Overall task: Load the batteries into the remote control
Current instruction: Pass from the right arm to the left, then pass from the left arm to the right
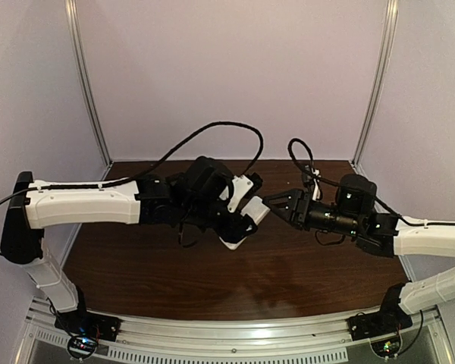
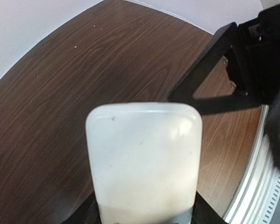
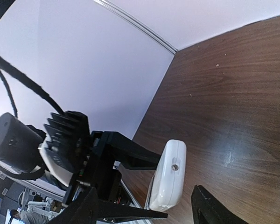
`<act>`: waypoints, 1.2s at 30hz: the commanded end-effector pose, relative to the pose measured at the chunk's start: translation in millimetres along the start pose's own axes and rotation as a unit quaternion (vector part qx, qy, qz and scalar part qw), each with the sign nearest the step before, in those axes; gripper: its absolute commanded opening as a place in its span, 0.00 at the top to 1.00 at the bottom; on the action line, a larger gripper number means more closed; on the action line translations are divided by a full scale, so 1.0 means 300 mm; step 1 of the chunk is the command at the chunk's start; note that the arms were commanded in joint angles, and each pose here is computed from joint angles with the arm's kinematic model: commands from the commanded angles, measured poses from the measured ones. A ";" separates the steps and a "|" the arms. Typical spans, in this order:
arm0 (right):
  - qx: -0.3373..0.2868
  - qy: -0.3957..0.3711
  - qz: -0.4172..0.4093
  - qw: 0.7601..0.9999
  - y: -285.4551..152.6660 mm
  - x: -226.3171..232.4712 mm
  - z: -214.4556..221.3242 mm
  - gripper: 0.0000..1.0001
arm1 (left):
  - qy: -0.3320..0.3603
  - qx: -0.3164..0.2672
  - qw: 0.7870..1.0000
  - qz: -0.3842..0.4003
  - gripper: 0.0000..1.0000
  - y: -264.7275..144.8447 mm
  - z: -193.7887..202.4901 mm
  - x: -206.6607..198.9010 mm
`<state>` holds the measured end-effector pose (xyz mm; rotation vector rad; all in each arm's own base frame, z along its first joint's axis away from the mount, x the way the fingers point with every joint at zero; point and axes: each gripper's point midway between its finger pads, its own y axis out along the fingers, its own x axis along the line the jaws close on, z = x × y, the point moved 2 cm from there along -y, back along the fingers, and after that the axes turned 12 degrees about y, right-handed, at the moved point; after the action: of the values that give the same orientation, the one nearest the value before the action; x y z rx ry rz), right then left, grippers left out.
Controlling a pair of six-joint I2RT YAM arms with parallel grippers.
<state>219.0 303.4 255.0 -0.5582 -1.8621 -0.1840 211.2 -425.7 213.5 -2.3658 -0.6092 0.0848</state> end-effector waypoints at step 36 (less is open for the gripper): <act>0.064 -0.305 -0.270 0.911 -0.111 0.515 0.121 0.35 | 0.079 -0.310 0.906 0.275 0.68 -0.439 -0.276 -0.184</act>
<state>137.8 330.5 375.9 -0.0085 -2.5670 -0.2468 124.9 -415.1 340.7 -2.9966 0.1757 -0.0263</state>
